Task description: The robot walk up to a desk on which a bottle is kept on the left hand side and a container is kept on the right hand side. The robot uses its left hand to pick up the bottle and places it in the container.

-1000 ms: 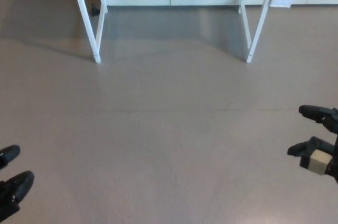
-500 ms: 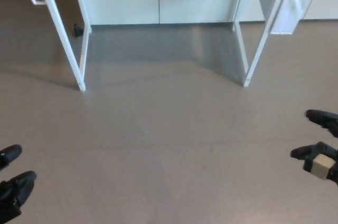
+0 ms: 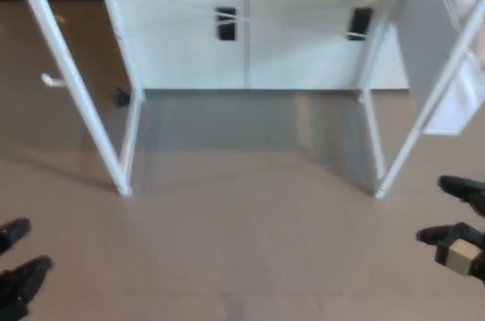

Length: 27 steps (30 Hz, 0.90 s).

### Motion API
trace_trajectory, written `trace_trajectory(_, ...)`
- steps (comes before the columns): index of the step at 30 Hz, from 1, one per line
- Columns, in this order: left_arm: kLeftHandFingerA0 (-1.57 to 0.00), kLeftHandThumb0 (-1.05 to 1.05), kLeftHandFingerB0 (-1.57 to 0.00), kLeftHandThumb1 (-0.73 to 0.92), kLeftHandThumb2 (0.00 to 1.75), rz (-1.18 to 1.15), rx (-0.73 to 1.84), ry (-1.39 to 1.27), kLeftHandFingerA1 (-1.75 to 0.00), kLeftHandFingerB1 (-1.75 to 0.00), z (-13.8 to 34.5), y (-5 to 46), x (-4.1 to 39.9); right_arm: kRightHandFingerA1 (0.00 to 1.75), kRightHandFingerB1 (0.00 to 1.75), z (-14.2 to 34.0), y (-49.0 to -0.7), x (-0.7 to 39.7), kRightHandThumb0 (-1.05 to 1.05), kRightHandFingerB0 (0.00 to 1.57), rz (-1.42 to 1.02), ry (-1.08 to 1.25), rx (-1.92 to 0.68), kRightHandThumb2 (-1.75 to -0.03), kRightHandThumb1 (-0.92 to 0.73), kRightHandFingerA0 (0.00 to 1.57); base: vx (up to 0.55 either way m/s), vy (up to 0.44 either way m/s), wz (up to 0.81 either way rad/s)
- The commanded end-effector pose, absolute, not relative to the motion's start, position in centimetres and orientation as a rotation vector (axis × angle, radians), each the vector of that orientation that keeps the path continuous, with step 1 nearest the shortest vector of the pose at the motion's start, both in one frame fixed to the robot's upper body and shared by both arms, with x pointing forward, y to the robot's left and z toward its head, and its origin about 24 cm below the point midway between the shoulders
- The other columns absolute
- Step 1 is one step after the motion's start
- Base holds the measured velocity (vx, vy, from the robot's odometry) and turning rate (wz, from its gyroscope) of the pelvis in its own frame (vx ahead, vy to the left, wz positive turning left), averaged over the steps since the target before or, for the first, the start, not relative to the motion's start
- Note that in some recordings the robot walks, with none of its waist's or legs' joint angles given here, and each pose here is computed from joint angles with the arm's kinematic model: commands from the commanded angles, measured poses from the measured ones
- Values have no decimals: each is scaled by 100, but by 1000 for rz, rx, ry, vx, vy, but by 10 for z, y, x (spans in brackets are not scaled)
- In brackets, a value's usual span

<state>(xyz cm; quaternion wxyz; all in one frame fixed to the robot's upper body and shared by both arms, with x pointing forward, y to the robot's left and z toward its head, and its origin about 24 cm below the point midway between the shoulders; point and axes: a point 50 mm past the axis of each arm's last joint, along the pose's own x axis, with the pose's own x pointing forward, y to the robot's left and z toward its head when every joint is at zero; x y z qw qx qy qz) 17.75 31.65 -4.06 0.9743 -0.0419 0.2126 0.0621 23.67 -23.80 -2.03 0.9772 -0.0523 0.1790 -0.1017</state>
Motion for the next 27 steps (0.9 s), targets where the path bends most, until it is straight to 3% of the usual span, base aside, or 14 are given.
trace_trajectory(1,-48,-18,-35,67,60,117,-52,448,-44,-34,-43,320,167,110,87,-29,-244,223,3,25,-229,409,-101,-158,-64,68,523,-50,22)
trace_trajectory(4,-49,-21,-36,65,59,114,-41,451,-45,-34,-44,319,166,105,87,-30,-245,220,4,26,-227,420,-120,-157,-61,61,498,-17,-1)
trace_trajectory(17,-51,-25,-35,65,60,83,-2,446,-45,-34,-36,315,173,105,86,-30,-246,215,9,31,-233,428,-130,-155,-63,66,553,139,-25)
trace_trajectory(20,-53,-27,-35,67,60,74,-15,440,-45,-34,-32,313,178,106,88,-30,-246,216,12,30,-240,425,-119,-159,-68,66,470,187,2)
trace_trajectory(25,-52,-28,-35,65,60,60,-52,438,-46,-34,-26,311,175,107,86,-33,-248,212,8,30,-247,428,-113,-153,-60,69,292,5,16)
trace_trajectory(27,-49,-30,-35,65,60,51,-84,455,-45,-34,-18,313,168,108,87,-33,-247,212,11,30,-251,428,-112,-158,-66,69,351,-61,49)
